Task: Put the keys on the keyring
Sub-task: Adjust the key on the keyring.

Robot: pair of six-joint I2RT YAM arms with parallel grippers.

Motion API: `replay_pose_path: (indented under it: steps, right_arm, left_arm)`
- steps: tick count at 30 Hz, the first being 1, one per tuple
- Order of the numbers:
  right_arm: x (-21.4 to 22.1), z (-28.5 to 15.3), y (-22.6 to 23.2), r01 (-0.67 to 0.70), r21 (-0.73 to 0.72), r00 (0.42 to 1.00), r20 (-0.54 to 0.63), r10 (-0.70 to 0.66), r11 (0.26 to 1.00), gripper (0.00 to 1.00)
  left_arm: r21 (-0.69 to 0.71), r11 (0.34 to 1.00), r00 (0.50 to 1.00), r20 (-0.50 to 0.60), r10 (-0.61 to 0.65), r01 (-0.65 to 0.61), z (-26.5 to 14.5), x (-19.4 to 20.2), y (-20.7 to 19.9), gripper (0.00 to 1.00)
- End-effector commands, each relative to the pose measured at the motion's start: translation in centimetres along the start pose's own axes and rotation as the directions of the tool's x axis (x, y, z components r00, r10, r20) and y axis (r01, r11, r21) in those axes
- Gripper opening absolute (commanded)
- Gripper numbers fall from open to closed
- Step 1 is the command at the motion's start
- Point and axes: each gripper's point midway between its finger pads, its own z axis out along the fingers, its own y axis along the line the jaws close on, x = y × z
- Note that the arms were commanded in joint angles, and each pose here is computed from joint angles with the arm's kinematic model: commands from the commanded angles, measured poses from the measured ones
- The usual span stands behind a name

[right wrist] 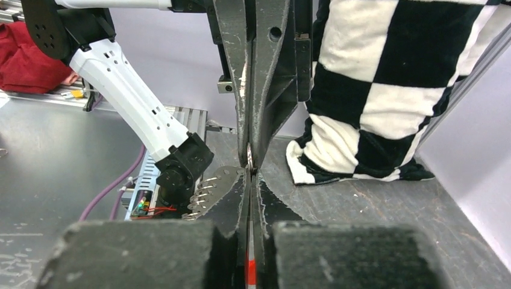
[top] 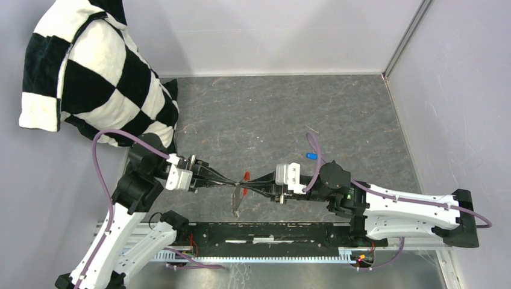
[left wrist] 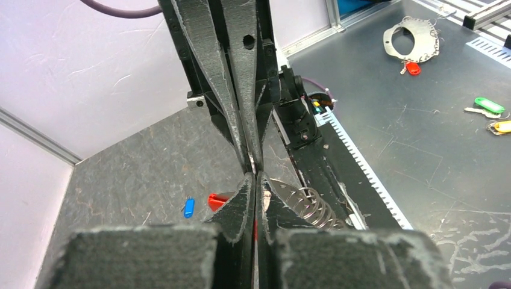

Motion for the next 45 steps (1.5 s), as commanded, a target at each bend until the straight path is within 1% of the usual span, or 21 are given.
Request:
replay_pose_path:
  steps: [1, 3, 6, 7, 9, 12, 15, 20, 22, 24, 27, 30, 34, 39, 45]
  right_arm:
    - [-2.5, 0.4, -1.0, 0.01, 0.029, 0.999, 0.035, -0.011, 1.0, 0.01]
    - [-2.4, 0.5, -1.0, 0.004, 0.021, 1.0, 0.002, -0.004, 1.0, 0.01]
    - [-1.4, 0.8, -1.1, -0.011, 0.012, 0.994, -0.104, 0.012, 1.0, 0.01]
    - [-1.1, 0.8, -1.1, -0.016, 0.01, 0.99, -0.143, 0.017, 1.0, 0.01]
    - [0.1, 0.6, -1.1, -0.03, 0.003, 0.966, -0.259, 0.03, 1.0, 0.01]
    - [1.3, 0.5, -1.1, -0.048, -0.01, 0.917, -0.396, 0.04, 0.999, 0.01]
    - [2.3, 0.2, -1.3, -0.056, -0.012, 0.865, -0.5, 0.043, 0.998, 0.01]
    - [3.6, 0.1, -1.8, -0.052, -0.003, 0.788, -0.615, 0.039, 0.999, 0.01]
    - [3.7, 0.1, -1.9, -0.046, 0.002, 0.772, -0.635, 0.037, 0.999, 0.01]
    - [3.7, 0.1, -2.2, -0.04, 0.01, 0.764, -0.645, 0.037, 0.999, 0.01]
    - [3.8, 0.1, -2.4, -0.036, 0.017, 0.75, -0.66, 0.038, 0.999, 0.01]
    - [4.0, 0.1, -2.7, -0.028, 0.032, 0.74, -0.671, 0.042, 0.999, 0.01]
    - [3.5, 0.6, -2.6, -0.038, 0.032, 0.757, -0.652, 0.05, 0.999, 0.01]
    - [3.4, 1.5, -2.1, -0.066, 0.005, 0.764, -0.642, 0.054, 0.998, 0.01]
    - [3.5, 2.0, -1.9, -0.076, -0.003, 0.766, -0.64, 0.057, 0.997, 0.01]
  left_arm:
    - [0.024, 0.999, 0.999, 0.025, 0.044, -0.045, 0.0, -1.5, -0.2, 0.02]
    - [0.004, 1.0, 1.0, -0.007, 0.027, -0.027, -0.1, -0.3, 0.0, 0.02]
    - [-0.049, 0.999, 0.995, -0.1, -0.014, 0.009, -0.5, 2.6, 0.3, 0.23]
    - [-0.064, 0.998, 0.992, -0.124, -0.003, -0.005, -0.7, 3.2, 0.6, 0.28]
    - [-0.086, 0.996, 0.987, -0.158, -0.012, -0.002, -0.9, 4.1, 0.8, 0.32]
    - [-0.103, 0.995, 0.982, -0.19, -0.011, -0.009, -1.2, 4.8, 1.0, 0.32]
    - [-0.103, 0.994, 0.977, -0.215, -0.002, -0.02, -1.4, 5.1, 1.1, 0.27]
    - [-0.083, 0.997, 0.971, -0.238, -0.015, -0.005, -1.5, 5.5, 0.6, 0.25]
    - [-0.081, 0.997, 0.968, -0.249, -0.021, 0.001, -1.7, 5.6, 0.4, 0.25]
    - [-0.083, 0.997, 0.967, -0.253, -0.025, 0.004, -1.7, 5.6, 0.3, 0.28]
    - [-0.086, 0.996, 0.967, -0.252, -0.027, 0.005, -1.8, 5.5, 0.2, 0.37]
    - [-0.087, 0.996, 0.968, -0.25, -0.034, 0.013, -1.8, 5.5, 0.0, 0.41]
    - [-0.067, 0.997, 0.971, -0.235, -0.046, 0.031, -1.5, 5.6, -0.2, 0.4]
    - [-0.021, 0.996, 0.978, -0.191, -0.085, 0.082, -0.9, 5.6, -0.6, 0.33]
    - [-0.012, 0.995, 0.978, -0.181, -0.102, 0.101, -0.7, 5.4, -0.4, 0.33]
